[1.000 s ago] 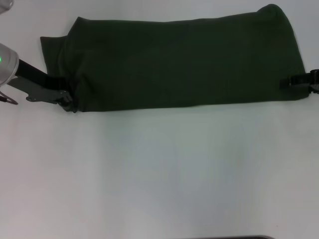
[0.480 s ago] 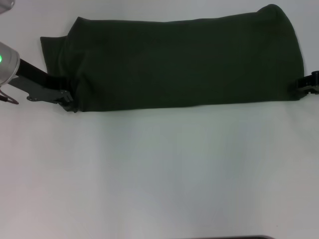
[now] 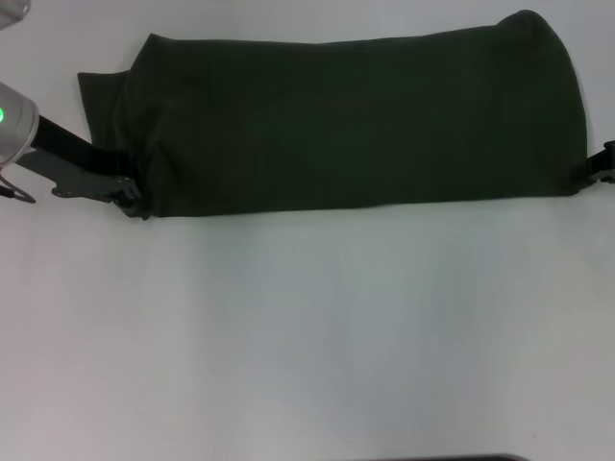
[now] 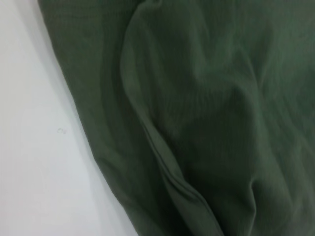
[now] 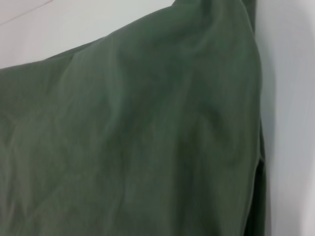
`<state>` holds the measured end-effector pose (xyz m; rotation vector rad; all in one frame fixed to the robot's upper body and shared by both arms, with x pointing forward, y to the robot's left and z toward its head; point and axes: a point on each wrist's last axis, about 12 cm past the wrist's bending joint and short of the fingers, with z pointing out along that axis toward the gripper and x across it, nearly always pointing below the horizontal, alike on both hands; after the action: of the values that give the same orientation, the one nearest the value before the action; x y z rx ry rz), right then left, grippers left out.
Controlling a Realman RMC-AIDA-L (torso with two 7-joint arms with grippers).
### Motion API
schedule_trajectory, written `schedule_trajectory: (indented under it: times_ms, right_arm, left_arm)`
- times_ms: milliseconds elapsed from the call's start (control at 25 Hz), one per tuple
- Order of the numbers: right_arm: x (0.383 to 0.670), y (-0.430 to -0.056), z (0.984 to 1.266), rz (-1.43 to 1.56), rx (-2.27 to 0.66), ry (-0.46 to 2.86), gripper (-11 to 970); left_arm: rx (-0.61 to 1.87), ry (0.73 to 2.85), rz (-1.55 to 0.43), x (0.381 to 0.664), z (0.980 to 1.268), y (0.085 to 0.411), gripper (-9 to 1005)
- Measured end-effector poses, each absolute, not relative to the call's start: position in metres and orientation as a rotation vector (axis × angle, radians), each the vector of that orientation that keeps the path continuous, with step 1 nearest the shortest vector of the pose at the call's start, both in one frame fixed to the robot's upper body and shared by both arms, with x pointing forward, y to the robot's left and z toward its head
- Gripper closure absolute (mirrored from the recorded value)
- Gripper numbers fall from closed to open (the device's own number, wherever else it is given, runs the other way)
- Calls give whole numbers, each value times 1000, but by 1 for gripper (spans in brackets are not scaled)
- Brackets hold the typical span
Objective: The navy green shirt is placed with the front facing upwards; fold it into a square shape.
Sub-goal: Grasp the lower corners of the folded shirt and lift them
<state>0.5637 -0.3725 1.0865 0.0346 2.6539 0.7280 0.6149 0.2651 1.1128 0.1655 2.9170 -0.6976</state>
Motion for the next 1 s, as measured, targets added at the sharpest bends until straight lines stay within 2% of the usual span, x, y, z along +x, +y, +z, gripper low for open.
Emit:
schedule_trajectory:
  times_ms: [120,560,1000]
  right_arm:
    - [563,-374,1086,721,41,2660,948]
    - [555,-379,1093,714,-13,2808,948]
    - [544,-379,1093,697,-88,2945,948]
  left_arm:
    - [172,2919,-698,614,1112,265,966]
    - [324,2989,-716,607,1118,260,966]
    - [388,3086,-730,587,1118,266,966]
